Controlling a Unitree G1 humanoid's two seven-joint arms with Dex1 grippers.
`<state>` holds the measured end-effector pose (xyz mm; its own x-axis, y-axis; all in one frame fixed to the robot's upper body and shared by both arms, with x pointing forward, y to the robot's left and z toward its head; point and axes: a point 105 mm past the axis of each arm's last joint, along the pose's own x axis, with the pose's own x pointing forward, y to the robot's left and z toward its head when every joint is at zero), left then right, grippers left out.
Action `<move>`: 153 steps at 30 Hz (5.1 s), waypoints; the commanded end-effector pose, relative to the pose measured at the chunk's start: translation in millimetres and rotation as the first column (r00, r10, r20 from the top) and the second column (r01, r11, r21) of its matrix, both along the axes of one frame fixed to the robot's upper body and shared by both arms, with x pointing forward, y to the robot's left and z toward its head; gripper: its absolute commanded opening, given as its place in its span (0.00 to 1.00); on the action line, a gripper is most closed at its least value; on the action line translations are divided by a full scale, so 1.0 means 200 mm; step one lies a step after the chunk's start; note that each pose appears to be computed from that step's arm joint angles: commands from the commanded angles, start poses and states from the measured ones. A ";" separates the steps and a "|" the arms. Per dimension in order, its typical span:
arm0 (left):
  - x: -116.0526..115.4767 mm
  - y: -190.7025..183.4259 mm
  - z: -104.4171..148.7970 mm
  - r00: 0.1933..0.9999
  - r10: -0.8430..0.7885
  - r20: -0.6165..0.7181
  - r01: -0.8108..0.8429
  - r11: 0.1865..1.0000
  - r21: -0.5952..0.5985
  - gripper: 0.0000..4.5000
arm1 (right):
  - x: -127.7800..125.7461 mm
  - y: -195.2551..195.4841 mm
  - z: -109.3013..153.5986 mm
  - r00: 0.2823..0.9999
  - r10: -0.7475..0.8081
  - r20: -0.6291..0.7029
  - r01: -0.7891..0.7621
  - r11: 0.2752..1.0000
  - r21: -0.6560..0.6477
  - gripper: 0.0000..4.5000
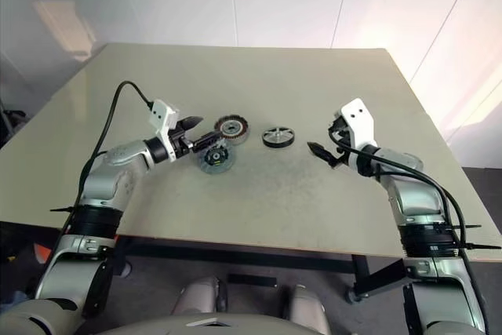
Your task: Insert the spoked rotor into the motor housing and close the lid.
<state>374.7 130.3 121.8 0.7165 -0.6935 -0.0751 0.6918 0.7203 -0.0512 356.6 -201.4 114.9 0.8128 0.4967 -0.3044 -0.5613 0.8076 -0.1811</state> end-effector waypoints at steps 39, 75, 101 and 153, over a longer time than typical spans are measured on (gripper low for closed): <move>-0.02 0.04 -0.06 0.999 0.009 0.034 -0.013 0.993 0.118 0.99 | 0.23 0.74 0.13 0.872 0.480 0.101 -0.441 0.857 -0.267 0.96; -0.13 0.16 -0.13 0.995 0.094 -0.013 -0.091 0.985 0.146 0.99 | 0.27 0.99 -0.13 0.840 0.535 -0.092 -0.540 0.806 -0.241 0.96; -0.13 0.16 -0.14 0.992 0.122 -0.018 -0.119 0.983 0.141 1.00 | 0.28 0.94 -0.23 0.861 0.487 -0.144 -0.506 0.797 -0.330 0.26; -0.10 0.14 -0.17 0.992 0.121 -0.033 -0.115 0.983 0.142 1.00 | 0.38 0.83 -0.04 0.907 0.420 0.029 -0.388 0.861 -0.329 0.52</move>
